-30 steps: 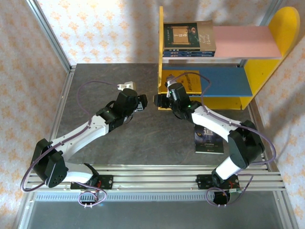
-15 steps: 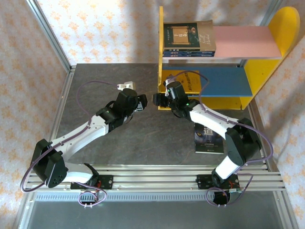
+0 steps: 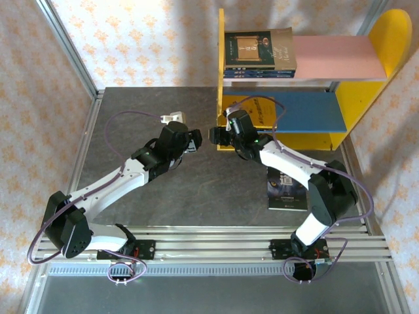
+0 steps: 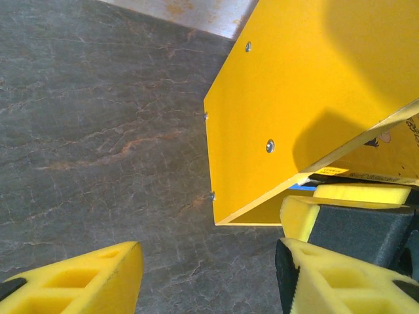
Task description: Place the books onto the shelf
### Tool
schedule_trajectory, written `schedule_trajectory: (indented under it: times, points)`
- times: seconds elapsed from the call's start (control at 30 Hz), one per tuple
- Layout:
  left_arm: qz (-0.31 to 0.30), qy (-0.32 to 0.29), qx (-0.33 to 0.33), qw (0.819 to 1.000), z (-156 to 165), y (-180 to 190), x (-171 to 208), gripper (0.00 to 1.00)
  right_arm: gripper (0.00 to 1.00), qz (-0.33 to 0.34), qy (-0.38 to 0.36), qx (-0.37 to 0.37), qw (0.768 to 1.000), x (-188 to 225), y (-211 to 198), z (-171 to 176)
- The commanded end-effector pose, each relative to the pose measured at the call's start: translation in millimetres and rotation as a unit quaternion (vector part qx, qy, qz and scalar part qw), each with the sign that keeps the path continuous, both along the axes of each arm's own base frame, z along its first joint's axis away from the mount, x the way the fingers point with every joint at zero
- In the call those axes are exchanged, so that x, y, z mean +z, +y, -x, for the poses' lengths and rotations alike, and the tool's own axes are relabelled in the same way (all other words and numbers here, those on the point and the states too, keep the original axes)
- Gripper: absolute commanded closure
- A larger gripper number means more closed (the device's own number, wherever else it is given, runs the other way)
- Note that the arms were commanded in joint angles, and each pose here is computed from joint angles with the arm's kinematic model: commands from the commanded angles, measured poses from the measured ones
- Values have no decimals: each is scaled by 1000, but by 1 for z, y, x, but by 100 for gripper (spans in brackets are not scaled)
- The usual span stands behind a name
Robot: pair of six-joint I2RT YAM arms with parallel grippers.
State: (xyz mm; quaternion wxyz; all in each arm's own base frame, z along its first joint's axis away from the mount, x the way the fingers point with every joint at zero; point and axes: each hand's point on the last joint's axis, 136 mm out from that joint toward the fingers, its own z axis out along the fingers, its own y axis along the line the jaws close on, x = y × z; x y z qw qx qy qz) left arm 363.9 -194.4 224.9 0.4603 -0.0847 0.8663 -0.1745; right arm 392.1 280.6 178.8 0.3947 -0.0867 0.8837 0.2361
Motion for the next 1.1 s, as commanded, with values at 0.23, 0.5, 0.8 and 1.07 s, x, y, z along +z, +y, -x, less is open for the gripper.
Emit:
schedule_trajectory:
  times: [0.23, 0.5, 0.8, 1.07]
  points:
    - [-13, -8, 19, 1000, 2, 14, 5, 44, 39, 2, -21, 6, 1000, 11, 8, -10]
    - [-15, -5, 19, 1000, 2, 14, 2, 44, 38, 10, -29, 2, 1000, 16, 3, -9]
    - [-14, -11, 21, 1000, 4, 16, 7, 44, 37, 7, -38, 12, 999, 32, -1, 0]
    - [-14, -12, 19, 1000, 5, 17, 9, 43, 35, 17, -38, 1, 999, 55, -28, 18]
